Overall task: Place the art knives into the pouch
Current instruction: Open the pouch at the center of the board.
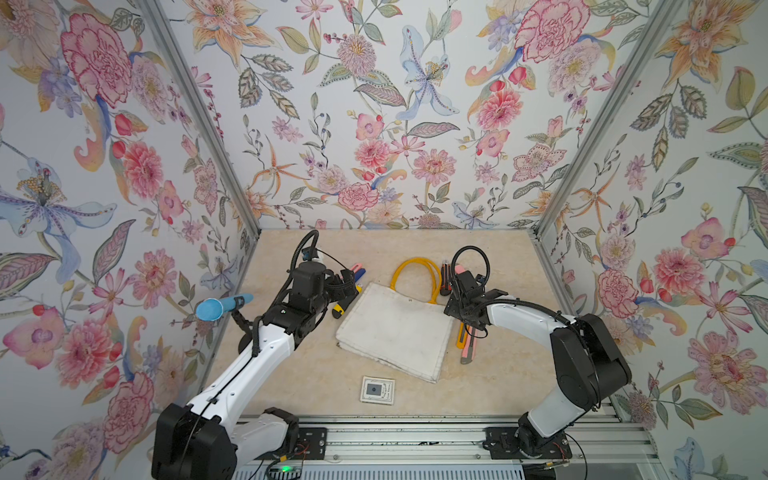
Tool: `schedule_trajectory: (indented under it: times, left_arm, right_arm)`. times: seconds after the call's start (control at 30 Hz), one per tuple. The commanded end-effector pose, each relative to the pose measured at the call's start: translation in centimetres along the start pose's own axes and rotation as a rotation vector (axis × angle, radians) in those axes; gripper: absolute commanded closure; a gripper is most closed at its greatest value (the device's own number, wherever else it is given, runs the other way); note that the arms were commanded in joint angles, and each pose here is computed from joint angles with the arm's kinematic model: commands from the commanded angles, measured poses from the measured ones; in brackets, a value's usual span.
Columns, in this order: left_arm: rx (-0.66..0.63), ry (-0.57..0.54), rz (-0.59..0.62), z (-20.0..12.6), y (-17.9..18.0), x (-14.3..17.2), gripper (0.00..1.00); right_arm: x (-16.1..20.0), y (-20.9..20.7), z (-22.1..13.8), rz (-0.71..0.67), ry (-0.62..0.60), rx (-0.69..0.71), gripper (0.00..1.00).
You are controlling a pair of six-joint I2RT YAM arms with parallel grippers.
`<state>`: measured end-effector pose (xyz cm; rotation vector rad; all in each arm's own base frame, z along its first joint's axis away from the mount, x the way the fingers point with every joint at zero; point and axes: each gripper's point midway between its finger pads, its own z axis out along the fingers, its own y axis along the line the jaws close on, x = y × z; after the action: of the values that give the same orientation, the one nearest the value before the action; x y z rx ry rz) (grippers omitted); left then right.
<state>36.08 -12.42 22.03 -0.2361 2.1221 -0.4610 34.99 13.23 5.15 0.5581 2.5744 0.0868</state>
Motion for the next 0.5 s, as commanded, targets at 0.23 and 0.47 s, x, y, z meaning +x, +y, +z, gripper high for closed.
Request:
schedule_trajectory:
  times: [0.23,0.47]
  left_arm:
    - [-0.005,0.059,-0.005,1.5,0.0,1.1,0.0]
    - [-0.014,0.099,0.001,2.8,0.0,1.7,0.0]
  right_arm:
    - [1.1,2.3,2.3,0.036,0.044,-0.13,0.36]
    - [1.2,3.9,2.5,0.042,0.047,-0.198,0.54]
